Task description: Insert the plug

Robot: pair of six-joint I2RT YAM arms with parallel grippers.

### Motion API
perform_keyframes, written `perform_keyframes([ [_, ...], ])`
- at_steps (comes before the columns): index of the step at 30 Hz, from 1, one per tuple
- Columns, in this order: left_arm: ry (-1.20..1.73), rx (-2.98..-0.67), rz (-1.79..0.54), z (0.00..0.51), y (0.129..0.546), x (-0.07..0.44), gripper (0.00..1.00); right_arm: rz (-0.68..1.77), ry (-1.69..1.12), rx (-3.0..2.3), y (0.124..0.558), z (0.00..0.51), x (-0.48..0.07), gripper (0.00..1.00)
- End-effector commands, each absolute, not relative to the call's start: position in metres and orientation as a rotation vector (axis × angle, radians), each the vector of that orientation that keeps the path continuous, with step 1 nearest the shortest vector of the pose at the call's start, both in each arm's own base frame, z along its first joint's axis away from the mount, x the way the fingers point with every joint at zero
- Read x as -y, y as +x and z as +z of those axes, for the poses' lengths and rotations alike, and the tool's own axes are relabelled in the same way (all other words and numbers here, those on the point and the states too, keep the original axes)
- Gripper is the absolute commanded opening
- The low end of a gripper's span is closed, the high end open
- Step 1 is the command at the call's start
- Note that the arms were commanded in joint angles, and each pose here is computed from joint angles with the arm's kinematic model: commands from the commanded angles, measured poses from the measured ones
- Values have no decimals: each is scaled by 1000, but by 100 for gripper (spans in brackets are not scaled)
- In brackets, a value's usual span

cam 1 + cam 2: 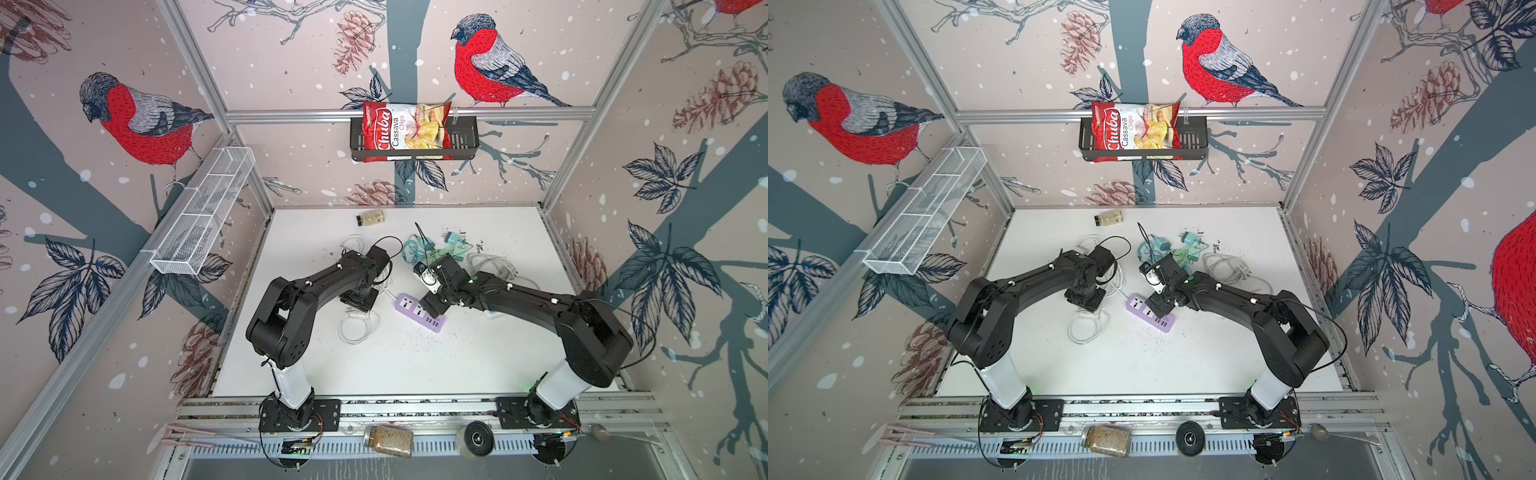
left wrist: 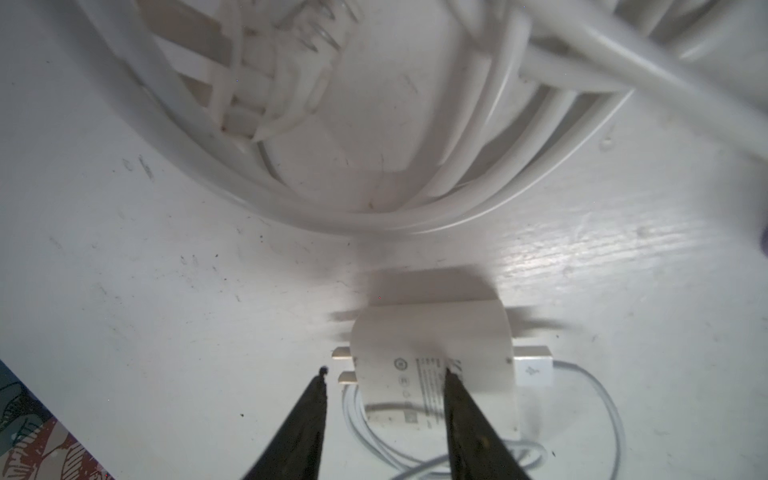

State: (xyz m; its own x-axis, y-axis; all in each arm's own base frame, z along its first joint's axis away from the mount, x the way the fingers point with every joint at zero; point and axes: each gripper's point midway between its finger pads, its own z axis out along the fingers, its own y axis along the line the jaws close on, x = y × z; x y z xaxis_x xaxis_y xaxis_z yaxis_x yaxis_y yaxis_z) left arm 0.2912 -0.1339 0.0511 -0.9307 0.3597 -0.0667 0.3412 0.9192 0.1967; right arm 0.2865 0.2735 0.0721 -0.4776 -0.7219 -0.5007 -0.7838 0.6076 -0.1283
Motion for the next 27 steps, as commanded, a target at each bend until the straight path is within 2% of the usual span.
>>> perform_keyframes([
  [1, 557, -2976, 267, 57, 287, 134, 46, 160, -1163, -2331, 288, 73, -273, 89],
  [7, 548, -2979, 207, 60, 277, 135, 47, 156, -1163, -2325, 289, 76, -273, 89],
  [22, 526, -2974, 362, 55, 282, 121, 46, 180, -1166, -2313, 288, 79, -275, 89],
  [27, 542, -3009, 362, 47, 271, 123, 46, 180, -1161, -2306, 288, 80, -275, 89],
])
